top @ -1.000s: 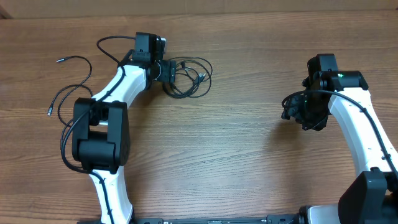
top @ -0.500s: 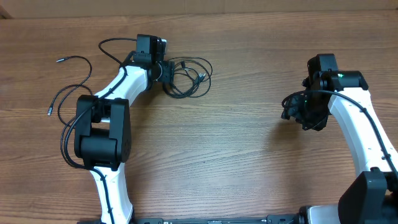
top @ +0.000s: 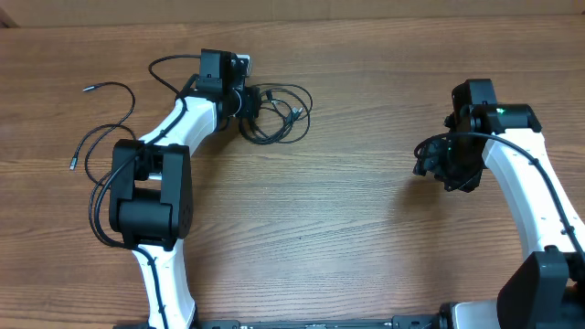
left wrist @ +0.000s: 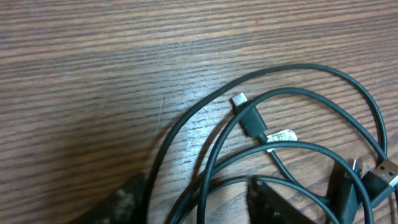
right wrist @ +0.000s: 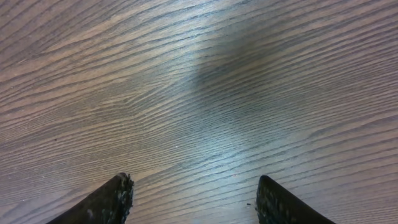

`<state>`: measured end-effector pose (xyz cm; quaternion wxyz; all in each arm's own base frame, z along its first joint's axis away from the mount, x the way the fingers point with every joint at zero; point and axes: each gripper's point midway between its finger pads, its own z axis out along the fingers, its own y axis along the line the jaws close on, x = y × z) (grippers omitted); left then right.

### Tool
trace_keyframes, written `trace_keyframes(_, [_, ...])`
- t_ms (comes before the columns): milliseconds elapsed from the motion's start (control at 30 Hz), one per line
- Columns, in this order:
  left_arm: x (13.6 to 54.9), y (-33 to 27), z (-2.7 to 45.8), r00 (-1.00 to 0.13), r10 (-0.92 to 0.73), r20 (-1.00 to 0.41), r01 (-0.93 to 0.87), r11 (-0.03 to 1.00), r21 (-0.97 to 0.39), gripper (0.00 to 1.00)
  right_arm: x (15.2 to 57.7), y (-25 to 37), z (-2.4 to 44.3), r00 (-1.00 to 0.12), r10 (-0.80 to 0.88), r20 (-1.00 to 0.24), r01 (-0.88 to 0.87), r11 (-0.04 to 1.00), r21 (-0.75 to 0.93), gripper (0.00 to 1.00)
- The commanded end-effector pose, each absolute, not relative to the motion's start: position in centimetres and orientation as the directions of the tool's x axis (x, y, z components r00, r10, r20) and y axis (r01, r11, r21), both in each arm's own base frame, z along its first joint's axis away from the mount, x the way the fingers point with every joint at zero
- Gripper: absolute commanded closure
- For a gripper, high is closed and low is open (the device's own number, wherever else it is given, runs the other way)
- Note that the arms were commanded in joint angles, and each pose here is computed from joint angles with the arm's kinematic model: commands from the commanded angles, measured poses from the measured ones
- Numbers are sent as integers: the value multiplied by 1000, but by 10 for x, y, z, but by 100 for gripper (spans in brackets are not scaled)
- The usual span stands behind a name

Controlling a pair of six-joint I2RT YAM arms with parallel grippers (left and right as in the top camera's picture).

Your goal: Untangle cables

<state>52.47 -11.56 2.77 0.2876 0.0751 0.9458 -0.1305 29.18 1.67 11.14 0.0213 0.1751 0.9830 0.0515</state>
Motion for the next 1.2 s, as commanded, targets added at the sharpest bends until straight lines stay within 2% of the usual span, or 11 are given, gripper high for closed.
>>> trace_keyframes(0, [525, -118, 24, -831, 58, -554, 217, 950, -225, 56, 294, 15, 113, -938, 346, -35, 341, 934, 107, 38])
trace_keyframes(100, [525, -118, 26, -828, 58, -557, 218, 950, -225, 58, 294, 15, 113, -938, 346, -35, 341, 934, 107, 38])
trace_keyframes(200, [526, -121, 34, -821, 57, -568, 229, 944, -236, 67, 293, 15, 113, -938, 346, -34, 341, 934, 107, 38])
trace_keyframes(333, [527, -123, 51, -803, 54, -594, 241, 940, -240, 71, 293, 15, 113, -938, 346, -34, 341, 934, 107, 38])
trace_keyframes(433, [528, -123, 69, -787, 51, -615, 247, 939, -237, 87, 293, 15, 113, -938, 346, -34, 341, 934, 107, 38])
trace_keyframes(467, [526, -123, 78, -781, 51, -622, 249, 939, -237, 96, 293, 15, 113, -938, 346, -34, 341, 934, 107, 38])
trace_keyframes(667, [511, -125, 125, -761, 50, -647, 274, 928, -251, 96, 294, 15, 113, -938, 346, -35, 341, 934, 107, 37])
trace_keyframes(700, [508, -129, 134, -756, 49, -652, 290, 919, -267, 96, 294, 15, 113, -938, 346, -35, 341, 934, 107, 34])
trace_keyframes(800, [492, -155, 172, -726, 49, -686, 408, 834, -372, 96, 295, 17, 113, -938, 345, -37, 339, 933, 120, 30])
trace_keyframes(1000, [447, -194, 267, -620, 40, -784, 639, 606, -474, 96, 324, 69, 131, -966, 240, -95, 177, 883, 434, 29])
trace_keyframes(1167, [407, -210, 340, -494, 32, -869, 726, 566, -392, 96, 361, 111, 157, -949, 180, -261, -5, 815, 580, 29])
